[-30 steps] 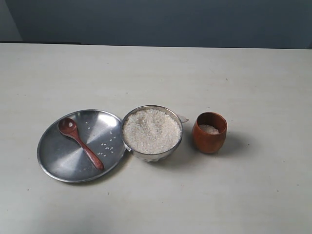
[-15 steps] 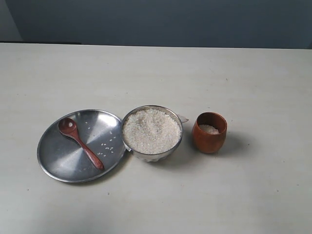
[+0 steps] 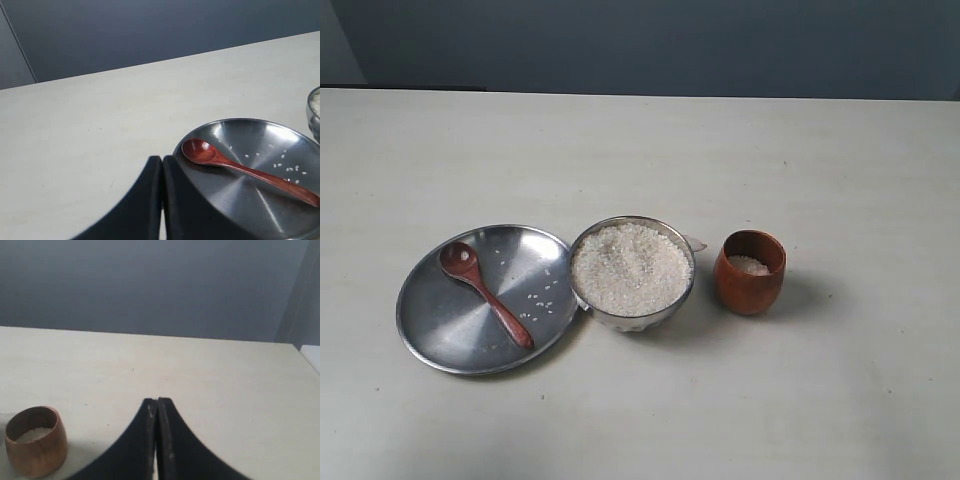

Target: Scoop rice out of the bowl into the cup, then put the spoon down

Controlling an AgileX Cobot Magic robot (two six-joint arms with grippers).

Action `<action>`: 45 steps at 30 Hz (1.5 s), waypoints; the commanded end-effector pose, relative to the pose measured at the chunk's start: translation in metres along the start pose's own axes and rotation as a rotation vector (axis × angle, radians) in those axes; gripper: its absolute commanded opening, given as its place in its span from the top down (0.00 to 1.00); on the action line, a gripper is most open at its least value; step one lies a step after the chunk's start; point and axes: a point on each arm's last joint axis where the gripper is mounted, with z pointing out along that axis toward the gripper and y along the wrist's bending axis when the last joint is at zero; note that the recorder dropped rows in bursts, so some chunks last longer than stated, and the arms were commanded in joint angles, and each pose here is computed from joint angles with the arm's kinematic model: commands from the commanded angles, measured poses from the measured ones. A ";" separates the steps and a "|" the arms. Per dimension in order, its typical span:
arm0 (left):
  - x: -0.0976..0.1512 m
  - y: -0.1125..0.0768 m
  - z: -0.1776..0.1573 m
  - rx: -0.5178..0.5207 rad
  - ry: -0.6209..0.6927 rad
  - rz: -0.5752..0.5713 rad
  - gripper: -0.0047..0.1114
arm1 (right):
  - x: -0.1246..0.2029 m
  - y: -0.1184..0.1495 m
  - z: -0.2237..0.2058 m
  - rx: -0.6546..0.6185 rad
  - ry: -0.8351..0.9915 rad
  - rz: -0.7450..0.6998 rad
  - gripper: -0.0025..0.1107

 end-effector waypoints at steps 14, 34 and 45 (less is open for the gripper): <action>0.000 0.000 0.000 0.000 -0.010 0.004 0.96 | 0.018 -0.006 -0.001 0.107 0.015 -0.035 0.98; 0.000 0.000 0.000 0.000 -0.010 0.004 0.96 | 0.018 -0.005 -0.001 0.105 0.013 -0.031 0.98; 0.000 0.000 0.000 0.000 -0.010 0.004 0.96 | 0.018 -0.005 -0.001 0.105 0.015 -0.031 0.98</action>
